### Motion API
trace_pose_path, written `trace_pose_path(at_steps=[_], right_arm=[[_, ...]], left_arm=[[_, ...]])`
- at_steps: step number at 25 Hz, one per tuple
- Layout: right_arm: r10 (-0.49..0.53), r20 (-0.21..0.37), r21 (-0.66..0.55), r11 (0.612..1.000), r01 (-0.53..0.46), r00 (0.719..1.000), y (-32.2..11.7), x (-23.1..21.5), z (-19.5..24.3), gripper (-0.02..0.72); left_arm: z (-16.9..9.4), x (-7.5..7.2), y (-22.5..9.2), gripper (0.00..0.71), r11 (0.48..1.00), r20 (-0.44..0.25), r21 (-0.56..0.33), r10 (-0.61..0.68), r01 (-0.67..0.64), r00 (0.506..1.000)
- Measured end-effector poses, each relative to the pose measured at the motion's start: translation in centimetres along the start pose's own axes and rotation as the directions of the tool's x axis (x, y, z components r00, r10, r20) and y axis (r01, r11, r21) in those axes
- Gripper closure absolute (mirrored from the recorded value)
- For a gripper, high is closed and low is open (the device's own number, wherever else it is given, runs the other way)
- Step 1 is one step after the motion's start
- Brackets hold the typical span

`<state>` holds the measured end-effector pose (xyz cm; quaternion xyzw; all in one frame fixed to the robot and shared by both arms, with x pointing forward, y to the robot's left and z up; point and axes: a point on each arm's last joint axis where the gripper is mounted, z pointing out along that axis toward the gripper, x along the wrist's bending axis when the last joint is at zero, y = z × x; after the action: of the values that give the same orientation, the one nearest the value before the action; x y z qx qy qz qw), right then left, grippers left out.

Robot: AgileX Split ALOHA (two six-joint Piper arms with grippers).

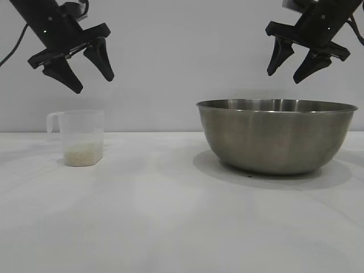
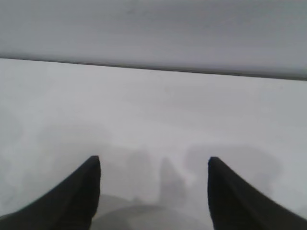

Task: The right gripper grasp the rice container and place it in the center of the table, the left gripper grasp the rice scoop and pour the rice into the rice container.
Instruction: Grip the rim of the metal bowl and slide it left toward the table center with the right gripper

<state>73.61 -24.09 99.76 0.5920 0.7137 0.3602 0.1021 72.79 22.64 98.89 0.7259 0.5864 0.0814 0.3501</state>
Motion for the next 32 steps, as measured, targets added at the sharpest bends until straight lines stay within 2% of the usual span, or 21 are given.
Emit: trace_pose_path(at_steps=[19,25,32], right_arm=[[-0.019,-0.005,0.016,1.000,0.019,1.000,-0.1,0.0,0.0,0.262],[-0.056,-0.007,0.130,0.990,0.056,0.998,-1.2,0.0,-0.1,0.262],[-0.022,0.048,0.240,0.971,0.010,0.999,-2.2,-0.5,-0.3,0.262]], left_arm=[[0.0,0.0,0.0,0.160,1.000,0.000,0.000,0.000,0.000,1.000],[0.0,0.0,0.0,0.160,1.000,0.000,0.000,0.000,0.000,1.000],[0.0,0.0,0.0,0.160,1.000,0.000,0.000,0.000,0.000,1.000]])
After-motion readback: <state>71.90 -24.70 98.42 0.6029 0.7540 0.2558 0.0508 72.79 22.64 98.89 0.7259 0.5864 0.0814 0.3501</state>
